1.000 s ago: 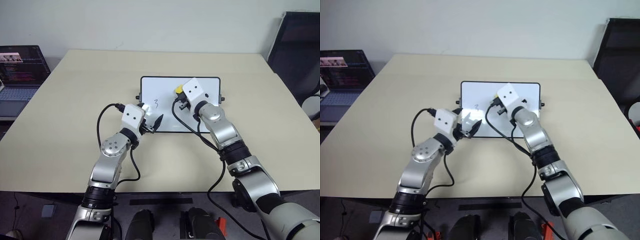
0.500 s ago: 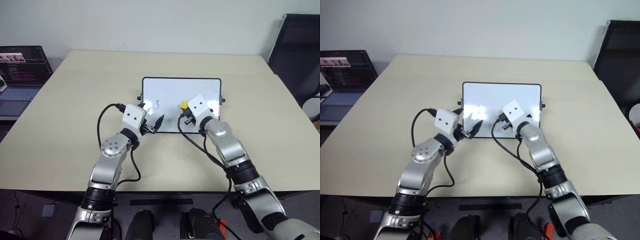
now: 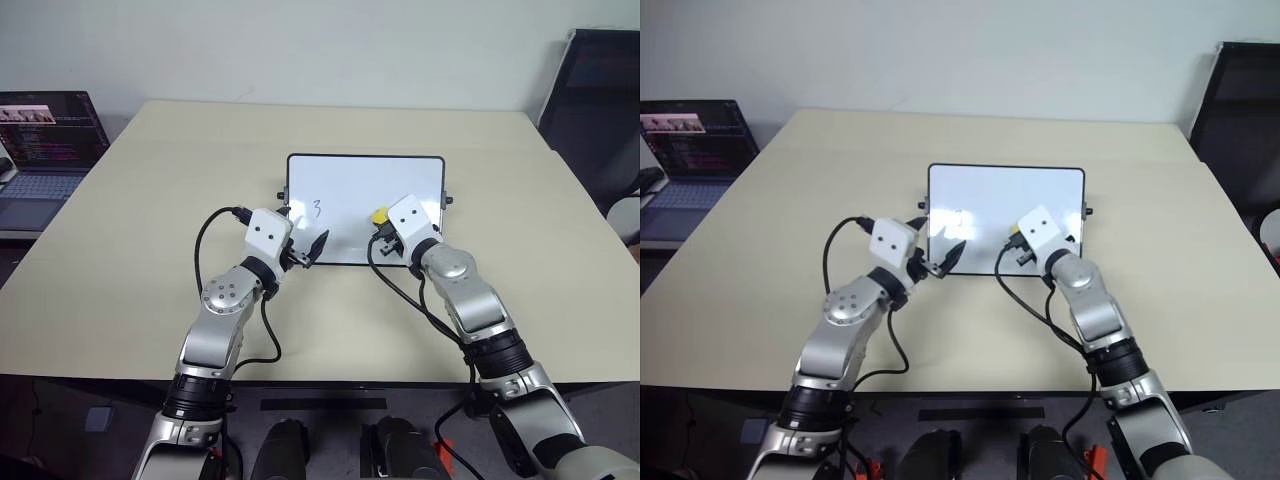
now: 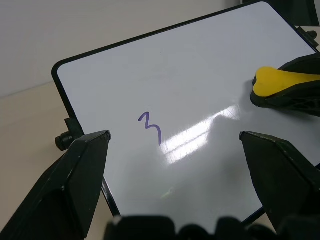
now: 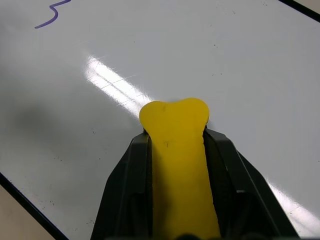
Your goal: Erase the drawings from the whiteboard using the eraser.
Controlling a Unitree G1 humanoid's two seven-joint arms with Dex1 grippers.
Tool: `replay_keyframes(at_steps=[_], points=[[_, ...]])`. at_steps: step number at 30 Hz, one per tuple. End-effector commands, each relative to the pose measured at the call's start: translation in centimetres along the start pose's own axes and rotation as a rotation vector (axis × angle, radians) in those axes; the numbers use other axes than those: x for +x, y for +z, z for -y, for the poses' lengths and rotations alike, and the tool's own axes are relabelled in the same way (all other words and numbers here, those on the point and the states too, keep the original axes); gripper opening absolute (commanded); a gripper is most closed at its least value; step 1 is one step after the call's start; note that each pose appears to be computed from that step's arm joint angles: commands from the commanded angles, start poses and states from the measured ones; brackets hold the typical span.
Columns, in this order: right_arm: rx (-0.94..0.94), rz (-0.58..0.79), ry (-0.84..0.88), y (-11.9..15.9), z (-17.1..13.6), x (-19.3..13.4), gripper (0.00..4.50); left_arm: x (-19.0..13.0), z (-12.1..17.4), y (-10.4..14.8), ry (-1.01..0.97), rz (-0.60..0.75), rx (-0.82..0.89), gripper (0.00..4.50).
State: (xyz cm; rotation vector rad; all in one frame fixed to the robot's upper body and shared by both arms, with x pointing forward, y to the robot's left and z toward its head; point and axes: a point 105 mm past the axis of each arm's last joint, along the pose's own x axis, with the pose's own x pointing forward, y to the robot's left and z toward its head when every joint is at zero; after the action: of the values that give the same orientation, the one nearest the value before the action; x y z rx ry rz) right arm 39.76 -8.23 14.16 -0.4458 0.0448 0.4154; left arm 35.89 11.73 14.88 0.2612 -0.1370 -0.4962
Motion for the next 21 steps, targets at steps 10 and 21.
replay_keyframes(at_steps=[10, 21], points=[[-0.023, 0.268, -0.064, 0.9, 1.6, -4.8, 1.10, -1.3, -0.6, 1.9, 0.025, 0.068, 0.021, 4.50], [-0.055, 0.294, -0.072, 1.0, 1.4, -4.2, 1.10, -1.2, -0.7, 2.1, 0.023, 0.066, 0.025, 4.50]])
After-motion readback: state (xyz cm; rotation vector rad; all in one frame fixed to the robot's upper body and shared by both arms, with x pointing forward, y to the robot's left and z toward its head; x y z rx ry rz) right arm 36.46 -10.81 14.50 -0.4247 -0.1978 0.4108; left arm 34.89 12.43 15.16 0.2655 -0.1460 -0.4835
